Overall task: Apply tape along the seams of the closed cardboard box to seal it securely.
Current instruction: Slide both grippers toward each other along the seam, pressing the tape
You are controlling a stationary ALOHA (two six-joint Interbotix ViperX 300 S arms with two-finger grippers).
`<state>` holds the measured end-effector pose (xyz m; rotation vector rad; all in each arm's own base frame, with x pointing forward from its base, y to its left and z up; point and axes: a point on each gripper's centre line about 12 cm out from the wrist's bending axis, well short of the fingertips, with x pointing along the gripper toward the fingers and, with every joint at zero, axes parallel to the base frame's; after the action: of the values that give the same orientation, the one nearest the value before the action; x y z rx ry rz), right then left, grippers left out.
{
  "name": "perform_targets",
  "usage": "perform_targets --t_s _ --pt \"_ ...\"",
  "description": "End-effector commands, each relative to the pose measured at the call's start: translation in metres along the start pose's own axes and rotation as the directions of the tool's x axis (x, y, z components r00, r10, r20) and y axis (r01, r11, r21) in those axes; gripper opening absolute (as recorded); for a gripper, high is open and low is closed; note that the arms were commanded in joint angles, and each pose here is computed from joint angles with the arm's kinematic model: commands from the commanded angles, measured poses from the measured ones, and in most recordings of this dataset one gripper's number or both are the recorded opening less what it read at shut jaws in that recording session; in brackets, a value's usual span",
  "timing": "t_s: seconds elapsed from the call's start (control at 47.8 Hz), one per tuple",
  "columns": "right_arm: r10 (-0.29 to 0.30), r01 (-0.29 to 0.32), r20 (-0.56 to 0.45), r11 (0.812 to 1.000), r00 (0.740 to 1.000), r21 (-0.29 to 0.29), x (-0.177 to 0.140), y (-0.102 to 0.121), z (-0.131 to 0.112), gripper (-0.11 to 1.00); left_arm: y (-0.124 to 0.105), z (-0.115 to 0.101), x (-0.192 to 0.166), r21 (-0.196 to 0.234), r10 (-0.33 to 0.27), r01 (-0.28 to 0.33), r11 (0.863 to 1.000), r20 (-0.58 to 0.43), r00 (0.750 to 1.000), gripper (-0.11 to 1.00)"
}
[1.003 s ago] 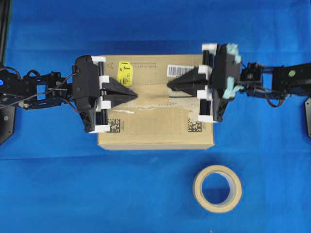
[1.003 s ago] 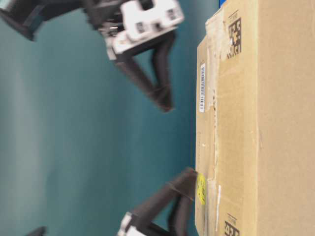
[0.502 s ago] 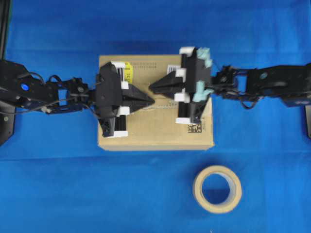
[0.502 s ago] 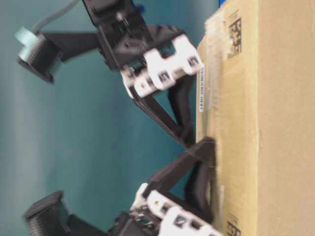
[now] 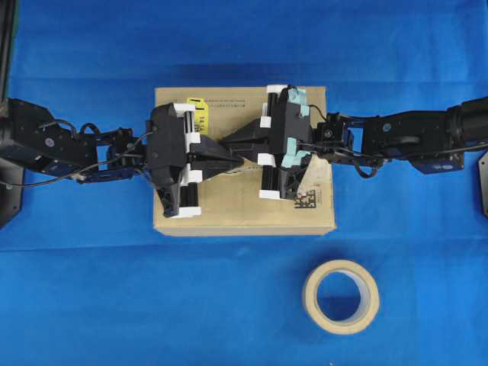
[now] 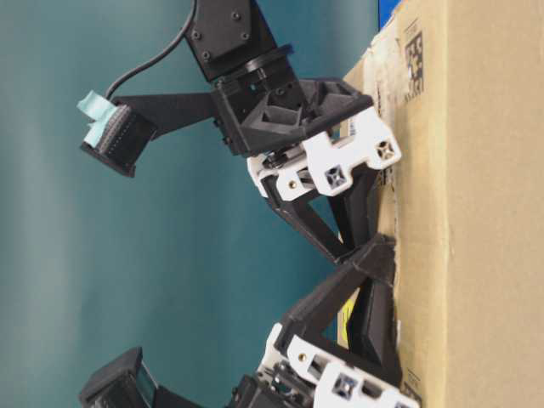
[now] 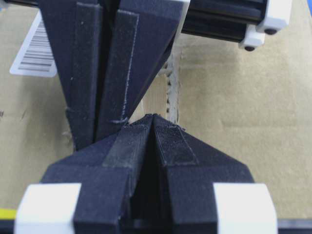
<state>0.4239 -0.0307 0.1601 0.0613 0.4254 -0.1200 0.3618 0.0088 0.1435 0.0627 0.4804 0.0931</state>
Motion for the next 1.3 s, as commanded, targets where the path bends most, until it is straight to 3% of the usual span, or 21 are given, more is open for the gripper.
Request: perform_targets --t_s 0.0,0.23,0.439,0.962,1.087,1.275 --pt "0.019 -0.019 -0.024 1.0 1.0 0.004 -0.004 0.01 -0.008 -0.01 -0.003 -0.019 -0.009 0.009 -0.012 0.012 1.0 -0.051 0.999 0.0" --pt "-0.001 0.008 -0.107 0.998 0.994 0.064 -0.02 0.009 -0.042 -0.01 -0.002 -0.034 -0.02 0.011 -0.012 0.013 1.0 -0.085 0.996 0.0" --pt "-0.006 0.018 -0.145 0.996 0.989 0.082 -0.039 0.009 -0.059 -0.01 -0.002 -0.046 -0.025 0.015 -0.012 0.014 1.0 -0.117 0.993 0.0" --pt "0.019 -0.006 -0.17 0.997 0.985 0.077 -0.051 0.019 -0.069 -0.01 -0.001 -0.056 -0.032 0.009 -0.01 0.012 1.0 -0.142 0.99 0.0" --pt "0.021 -0.011 -0.147 0.997 0.989 0.072 -0.053 0.02 -0.062 -0.01 -0.001 -0.045 -0.036 0.005 -0.014 0.014 1.0 -0.112 0.994 0.0" --pt "0.031 -0.027 -0.055 0.997 0.998 0.07 -0.065 0.02 -0.029 -0.01 0.001 -0.003 -0.052 -0.004 -0.026 0.026 1.0 0.001 1.0 0.0"
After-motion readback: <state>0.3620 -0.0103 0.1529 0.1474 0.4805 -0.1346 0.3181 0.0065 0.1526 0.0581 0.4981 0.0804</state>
